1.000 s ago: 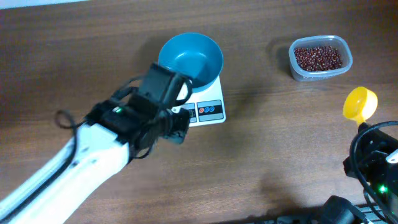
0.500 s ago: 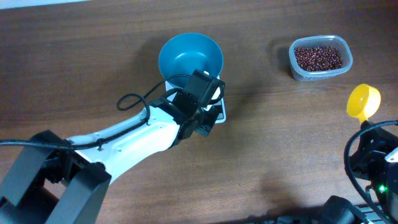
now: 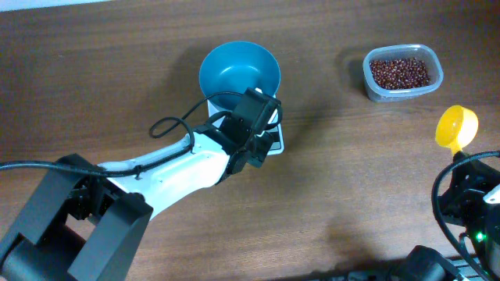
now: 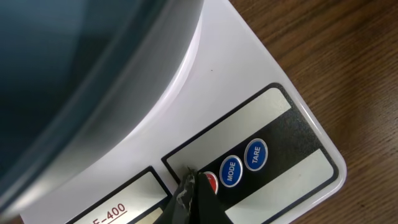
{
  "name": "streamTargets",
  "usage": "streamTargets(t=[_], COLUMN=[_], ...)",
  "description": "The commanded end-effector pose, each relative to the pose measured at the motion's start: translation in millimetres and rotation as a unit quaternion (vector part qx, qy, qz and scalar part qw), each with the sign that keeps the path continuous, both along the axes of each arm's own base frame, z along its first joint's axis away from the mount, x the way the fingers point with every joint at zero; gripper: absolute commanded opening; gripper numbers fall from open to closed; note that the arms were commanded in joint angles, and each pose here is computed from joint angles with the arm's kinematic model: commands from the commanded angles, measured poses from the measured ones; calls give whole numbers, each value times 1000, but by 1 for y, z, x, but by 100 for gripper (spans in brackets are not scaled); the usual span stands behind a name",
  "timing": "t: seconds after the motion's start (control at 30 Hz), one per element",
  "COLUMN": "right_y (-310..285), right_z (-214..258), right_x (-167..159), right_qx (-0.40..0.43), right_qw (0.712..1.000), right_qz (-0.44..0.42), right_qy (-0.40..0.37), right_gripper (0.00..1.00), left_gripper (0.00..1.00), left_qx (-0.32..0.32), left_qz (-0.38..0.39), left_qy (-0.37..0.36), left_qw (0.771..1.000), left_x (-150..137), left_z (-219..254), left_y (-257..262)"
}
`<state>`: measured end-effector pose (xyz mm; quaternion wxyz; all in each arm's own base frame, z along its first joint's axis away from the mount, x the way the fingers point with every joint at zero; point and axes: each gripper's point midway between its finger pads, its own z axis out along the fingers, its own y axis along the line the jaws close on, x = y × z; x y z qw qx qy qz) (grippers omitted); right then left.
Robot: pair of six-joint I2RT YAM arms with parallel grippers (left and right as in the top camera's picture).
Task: Scoop item into bowl and weigh 50g on scale
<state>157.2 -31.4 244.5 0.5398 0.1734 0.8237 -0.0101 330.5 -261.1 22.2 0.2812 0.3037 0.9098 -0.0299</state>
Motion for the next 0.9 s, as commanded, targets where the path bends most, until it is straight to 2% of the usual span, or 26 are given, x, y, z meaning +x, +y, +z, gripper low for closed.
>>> streamTargets(t=[0.0,0.77,0.83,0.87], right_y=[-3,-3,-3,-3], right_z=[-2,-2,-2,-2], right_x=[1,1,1,1], right_qx=[-14,-14,-14,-14], right_qw=[1000,1000,1000,1000], right_qz=[-8,-8,-8,-8], right_qy=[4,4,4,4], right_gripper=[4,4,4,4], left_gripper=[0,0,0,0], left_qx=[0,8,17,16], left_qz=[-9,-18,-10,-10], left_qy=[2,38,26,25], left_qw=[1000,999,999,1000], left_x=[0,-11,-7,-10], left_z=[-6,-26,-20,-3], left_y=[-3,-3,2,4])
